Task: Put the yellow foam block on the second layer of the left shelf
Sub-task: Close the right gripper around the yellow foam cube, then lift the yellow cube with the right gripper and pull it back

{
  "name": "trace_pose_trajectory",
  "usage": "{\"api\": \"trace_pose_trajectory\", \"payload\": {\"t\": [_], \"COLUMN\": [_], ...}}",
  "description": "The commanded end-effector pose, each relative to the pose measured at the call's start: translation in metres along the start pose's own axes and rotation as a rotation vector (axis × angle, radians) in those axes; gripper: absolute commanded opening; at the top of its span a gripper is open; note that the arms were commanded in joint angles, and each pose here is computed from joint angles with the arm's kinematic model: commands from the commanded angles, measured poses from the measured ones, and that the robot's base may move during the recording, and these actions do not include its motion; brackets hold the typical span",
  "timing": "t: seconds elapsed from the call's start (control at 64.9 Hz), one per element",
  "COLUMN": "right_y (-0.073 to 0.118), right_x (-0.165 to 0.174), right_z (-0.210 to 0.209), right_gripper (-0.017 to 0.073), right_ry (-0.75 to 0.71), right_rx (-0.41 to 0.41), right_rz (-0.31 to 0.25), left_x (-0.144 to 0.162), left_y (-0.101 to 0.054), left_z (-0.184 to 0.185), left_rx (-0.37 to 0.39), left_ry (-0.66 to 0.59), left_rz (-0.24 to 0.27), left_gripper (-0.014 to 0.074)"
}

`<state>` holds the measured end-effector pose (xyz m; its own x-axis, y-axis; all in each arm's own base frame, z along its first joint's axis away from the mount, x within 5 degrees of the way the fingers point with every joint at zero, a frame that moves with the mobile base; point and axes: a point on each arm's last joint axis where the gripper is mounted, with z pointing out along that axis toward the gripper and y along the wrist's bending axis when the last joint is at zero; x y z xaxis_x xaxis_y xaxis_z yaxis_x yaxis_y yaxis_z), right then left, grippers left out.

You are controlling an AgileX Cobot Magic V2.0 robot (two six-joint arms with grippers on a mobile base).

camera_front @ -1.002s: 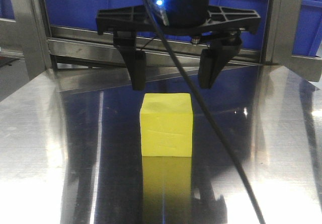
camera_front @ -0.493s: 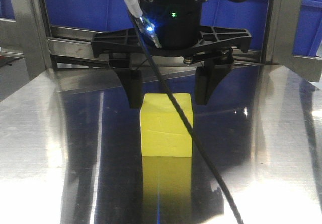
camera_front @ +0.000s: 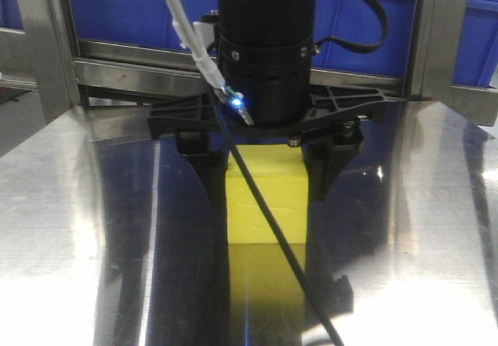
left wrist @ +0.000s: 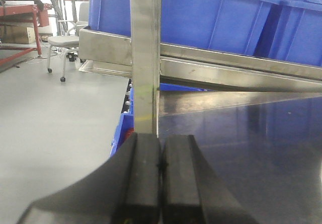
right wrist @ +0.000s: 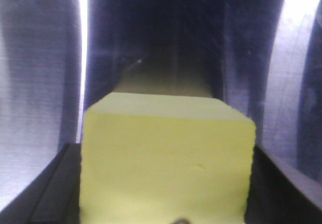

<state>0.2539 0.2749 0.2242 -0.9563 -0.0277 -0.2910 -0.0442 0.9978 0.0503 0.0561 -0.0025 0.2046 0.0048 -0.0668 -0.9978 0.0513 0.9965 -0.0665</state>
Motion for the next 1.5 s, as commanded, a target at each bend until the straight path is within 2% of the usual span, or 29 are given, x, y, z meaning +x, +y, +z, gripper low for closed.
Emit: {"api": "trace_pose_trajectory", "payload": {"t": [0.0, 0.077, 0.185, 0.37, 0.493, 0.586, 0.694, 0.833, 1.002, 1.11, 1.233, 1.48], "right_y": [-0.002, -0.003, -0.005, -0.021, -0.044, -0.067, -0.102, -0.149, -0.202, -0.226, -0.242, -0.251], "right_x": [-0.007, -0.009, -0.012, -0.027, -0.037, -0.040, -0.037, -0.022, 0.020, 0.051, 0.087, 0.141], "right_z": [-0.021, -0.021, -0.025, -0.042, -0.057, -0.071, -0.083, -0.091, -0.098, -0.101, -0.106, -0.133], "right_gripper": [0.0542, 0.0433, 0.0336, 0.0326, 0.0326, 0.0326, 0.0326, 0.0326, 0.0326, 0.0326, 0.0326, 0.0326], "right_ry": [-0.060, -0.067, -0.083, -0.127, -0.144, -0.169, -0.198, -0.241, -0.301, -0.340, -0.399, -0.632], "right_rx": [-0.035, -0.042, -0.055, -0.112, -0.140, -0.150, -0.128, -0.093, -0.047, -0.019, 0.002, -0.015], "right_rz": [-0.002, -0.010, -0.041, -0.107, -0.201, -0.231, -0.207, -0.136, -0.047, -0.012, -0.005, -0.044], "left_x": [0.001, 0.001, 0.001, 0.001, 0.001, 0.001, 0.001, 0.001, 0.001, 0.001, 0.001, 0.001], "left_y": [-0.001, -0.001, -0.001, -0.001, -0.001, -0.001, -0.001, -0.001, -0.001, -0.001, -0.001, -0.001], "left_z": [0.001, 0.001, 0.001, 0.001, 0.001, 0.001, 0.001, 0.001, 0.001, 0.001, 0.001, 0.001], "left_rx": [0.014, 0.014, 0.014, 0.014, 0.014, 0.014, 0.014, 0.014, 0.014, 0.014, 0.014, 0.014], "left_ry": [-0.053, -0.053, -0.053, -0.053, -0.053, -0.053, -0.053, -0.053, -0.053, -0.053, -0.053, -0.053], "left_rz": [-0.011, -0.011, -0.011, -0.011, -0.011, -0.011, -0.011, -0.011, -0.011, -0.011, -0.011, -0.011], "left_gripper": [0.0136, 0.0136, 0.0136, 0.0136, 0.0136, 0.0136, 0.0136, 0.0136, 0.0136, 0.0136, 0.0136, 0.0136]}}
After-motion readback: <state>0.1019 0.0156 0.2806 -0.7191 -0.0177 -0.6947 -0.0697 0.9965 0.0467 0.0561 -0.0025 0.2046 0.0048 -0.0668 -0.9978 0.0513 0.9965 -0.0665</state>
